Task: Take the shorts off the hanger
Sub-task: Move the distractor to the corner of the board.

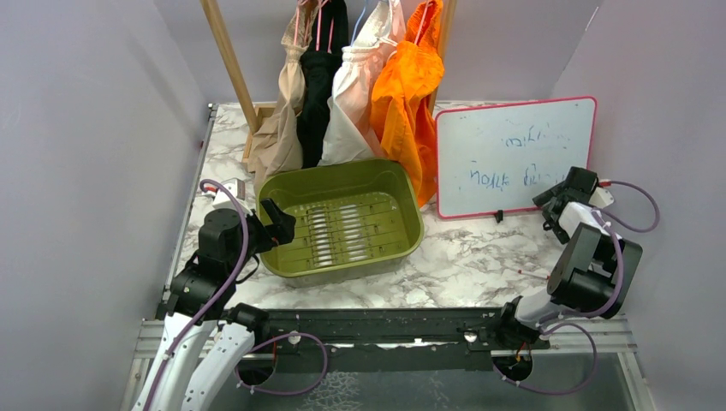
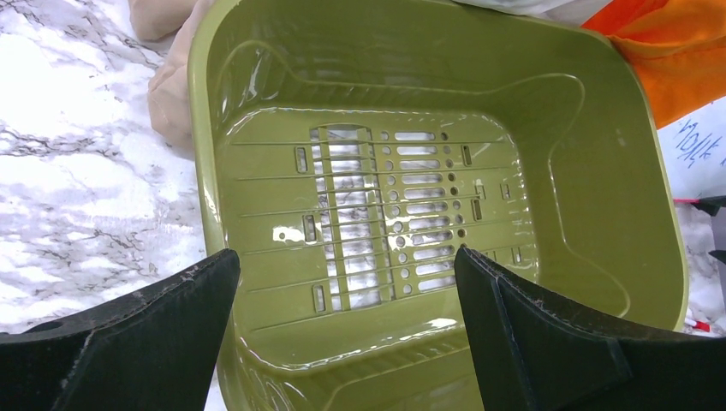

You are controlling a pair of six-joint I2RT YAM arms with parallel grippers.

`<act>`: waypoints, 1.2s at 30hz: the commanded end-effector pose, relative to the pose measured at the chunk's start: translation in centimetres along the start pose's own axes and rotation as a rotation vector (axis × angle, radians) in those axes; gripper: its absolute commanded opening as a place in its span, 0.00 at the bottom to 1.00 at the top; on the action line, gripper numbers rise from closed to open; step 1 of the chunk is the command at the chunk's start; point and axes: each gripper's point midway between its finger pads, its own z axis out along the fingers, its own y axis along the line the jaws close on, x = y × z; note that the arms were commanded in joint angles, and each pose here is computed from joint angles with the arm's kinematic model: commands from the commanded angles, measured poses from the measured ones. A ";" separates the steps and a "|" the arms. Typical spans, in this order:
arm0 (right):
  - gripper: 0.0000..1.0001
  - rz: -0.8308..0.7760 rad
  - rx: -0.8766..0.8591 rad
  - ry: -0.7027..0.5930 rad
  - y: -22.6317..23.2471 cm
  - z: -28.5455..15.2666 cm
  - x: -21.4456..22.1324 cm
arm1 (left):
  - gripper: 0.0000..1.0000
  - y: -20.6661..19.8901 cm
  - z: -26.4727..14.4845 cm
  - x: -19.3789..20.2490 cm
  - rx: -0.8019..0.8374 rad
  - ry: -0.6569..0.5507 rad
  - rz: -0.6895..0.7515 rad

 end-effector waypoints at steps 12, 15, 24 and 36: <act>0.99 0.041 -0.073 0.012 -0.8 -5.2 1.1 | 0.99 -0.3 0.2 0.2 0.026 -0.011 -0.013; 1.00 0.019 -0.266 0.070 1.4 -6.0 3.5 | 0.99 -0.3 0.2 0.3 0.024 -0.007 -0.013; 0.98 -0.012 -0.782 0.284 8.8 -7.8 8.1 | 0.99 -0.5 -0.2 0.3 0.044 -0.015 -0.008; 0.91 0.100 -0.962 0.232 14.2 -4.5 5.3 | 0.99 -0.3 0.3 0.6 0.027 0.013 -0.004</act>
